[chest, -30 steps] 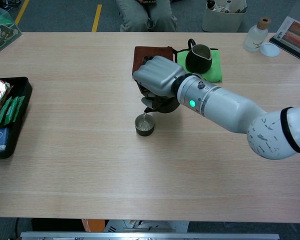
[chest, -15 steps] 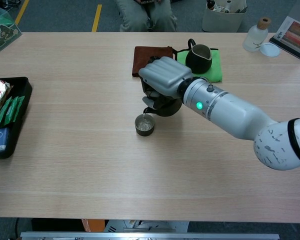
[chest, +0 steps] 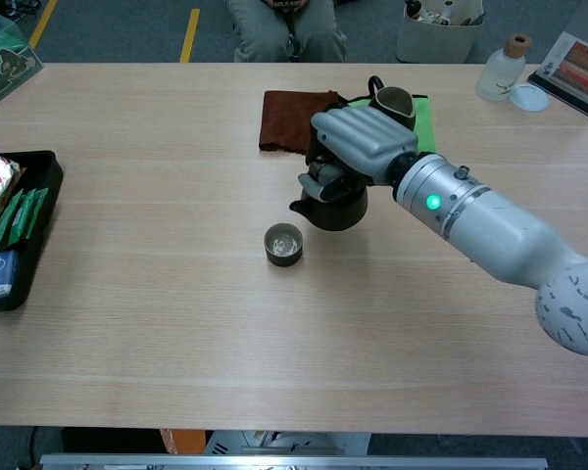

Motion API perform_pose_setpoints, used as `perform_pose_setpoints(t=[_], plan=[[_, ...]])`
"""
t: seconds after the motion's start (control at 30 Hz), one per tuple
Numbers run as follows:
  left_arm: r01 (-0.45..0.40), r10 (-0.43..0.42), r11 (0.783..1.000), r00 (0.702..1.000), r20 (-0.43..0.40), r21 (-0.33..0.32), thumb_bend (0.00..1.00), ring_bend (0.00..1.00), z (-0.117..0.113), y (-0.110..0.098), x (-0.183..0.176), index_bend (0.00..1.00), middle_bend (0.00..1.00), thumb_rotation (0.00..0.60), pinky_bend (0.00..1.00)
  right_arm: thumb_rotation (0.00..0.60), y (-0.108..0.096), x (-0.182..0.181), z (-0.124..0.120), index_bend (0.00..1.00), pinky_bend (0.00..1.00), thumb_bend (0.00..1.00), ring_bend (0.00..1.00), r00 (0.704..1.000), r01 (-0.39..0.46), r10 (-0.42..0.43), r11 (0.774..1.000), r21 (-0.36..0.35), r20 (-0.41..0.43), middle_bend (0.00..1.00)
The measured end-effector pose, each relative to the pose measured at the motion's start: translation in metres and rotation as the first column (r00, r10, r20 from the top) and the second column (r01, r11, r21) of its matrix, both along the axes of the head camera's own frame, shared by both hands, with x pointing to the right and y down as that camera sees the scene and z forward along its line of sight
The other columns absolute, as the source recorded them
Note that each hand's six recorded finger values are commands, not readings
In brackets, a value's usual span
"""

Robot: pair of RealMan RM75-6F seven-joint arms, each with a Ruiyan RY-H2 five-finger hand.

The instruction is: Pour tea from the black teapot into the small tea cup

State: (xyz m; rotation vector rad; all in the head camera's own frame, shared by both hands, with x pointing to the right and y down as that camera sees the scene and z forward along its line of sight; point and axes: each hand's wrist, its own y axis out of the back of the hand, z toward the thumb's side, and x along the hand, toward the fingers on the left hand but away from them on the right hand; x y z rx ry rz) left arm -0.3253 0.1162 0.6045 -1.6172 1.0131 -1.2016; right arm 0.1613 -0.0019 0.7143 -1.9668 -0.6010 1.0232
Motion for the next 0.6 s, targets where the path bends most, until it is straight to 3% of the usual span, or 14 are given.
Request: perform_pose_setpoints(t=[0.23, 0.6], plan=[[0.0, 0.0, 1.0, 1.0, -0.003, -0.022, 0.28, 0.19, 0.004, 0.0, 0.0, 0.21, 0.21, 0.6, 0.18, 0.6, -0.004, 0.036, 0.003, 1.0, 0.11, 0.44, 0.97, 0.997, -0.073, 0.073, 0.997, -0.033, 0.018, 1.0], [0.002, -0.003, 0.999, 1.0, -0.01, -0.048, 0.28, 0.19, 0.011, 0.001, 0.001, 0.21, 0.21, 0.6, 0.18, 0.6, -0.003, 0.081, 0.024, 1.0, 0.11, 0.44, 0.95, 0.991, -0.135, 0.133, 0.988, -0.073, -0.03, 0.99]])
